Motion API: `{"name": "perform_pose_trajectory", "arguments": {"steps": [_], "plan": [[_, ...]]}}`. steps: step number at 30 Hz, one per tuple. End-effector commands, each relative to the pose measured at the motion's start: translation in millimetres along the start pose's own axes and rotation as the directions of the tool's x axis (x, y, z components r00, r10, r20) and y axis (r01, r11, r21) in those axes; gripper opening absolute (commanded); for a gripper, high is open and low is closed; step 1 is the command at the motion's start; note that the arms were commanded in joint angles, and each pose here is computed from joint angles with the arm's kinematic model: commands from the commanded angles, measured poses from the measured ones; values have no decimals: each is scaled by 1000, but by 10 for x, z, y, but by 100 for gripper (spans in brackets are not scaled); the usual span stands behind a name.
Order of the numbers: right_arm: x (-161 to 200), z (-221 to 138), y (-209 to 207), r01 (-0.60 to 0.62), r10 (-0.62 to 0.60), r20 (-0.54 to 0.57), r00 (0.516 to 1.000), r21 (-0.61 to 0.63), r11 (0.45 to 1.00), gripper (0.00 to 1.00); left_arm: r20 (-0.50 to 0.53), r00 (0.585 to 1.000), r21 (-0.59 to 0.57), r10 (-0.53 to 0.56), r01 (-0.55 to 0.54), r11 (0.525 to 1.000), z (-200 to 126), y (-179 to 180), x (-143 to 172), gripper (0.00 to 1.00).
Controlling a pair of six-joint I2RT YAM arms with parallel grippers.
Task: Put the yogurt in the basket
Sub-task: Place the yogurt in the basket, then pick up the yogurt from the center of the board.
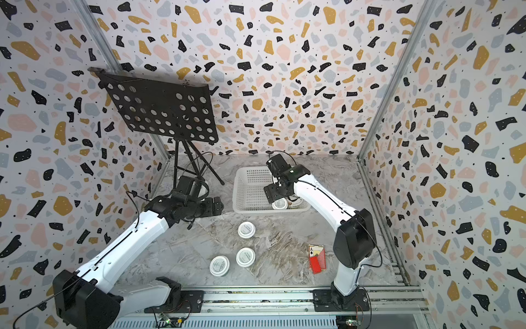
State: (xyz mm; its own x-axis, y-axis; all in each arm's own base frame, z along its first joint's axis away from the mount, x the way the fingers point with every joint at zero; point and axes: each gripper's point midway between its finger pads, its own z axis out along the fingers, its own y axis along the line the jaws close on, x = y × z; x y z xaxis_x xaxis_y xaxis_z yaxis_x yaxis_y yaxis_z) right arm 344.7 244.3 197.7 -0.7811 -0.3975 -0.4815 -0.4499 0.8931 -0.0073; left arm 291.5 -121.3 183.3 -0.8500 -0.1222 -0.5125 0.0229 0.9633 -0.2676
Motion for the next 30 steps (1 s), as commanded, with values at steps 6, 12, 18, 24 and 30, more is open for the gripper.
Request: {"name": "perform_pose_trajectory", "arguments": {"steps": [6,12,18,24,30], "plan": [[478,-256,908,83,-77,48,996,-132,988,88,-43,995,3,-87,87,996,77,104,276,95],[664,-36,1332,133,-131,21,991,-164,977,95,-85,989,-26,-121,119,993,176,182,403,93],[700,179,1494,148,-152,-7,988,-190,971,99,-73,991,-53,-117,113,992,130,256,426,94],[725,392,1587,162,-175,-49,983,-193,968,99,-83,989,-73,-121,115,991,140,307,455,94],[742,540,1662,172,-192,-79,978,-202,964,99,-116,982,-63,-149,142,988,185,318,530,95]]}}
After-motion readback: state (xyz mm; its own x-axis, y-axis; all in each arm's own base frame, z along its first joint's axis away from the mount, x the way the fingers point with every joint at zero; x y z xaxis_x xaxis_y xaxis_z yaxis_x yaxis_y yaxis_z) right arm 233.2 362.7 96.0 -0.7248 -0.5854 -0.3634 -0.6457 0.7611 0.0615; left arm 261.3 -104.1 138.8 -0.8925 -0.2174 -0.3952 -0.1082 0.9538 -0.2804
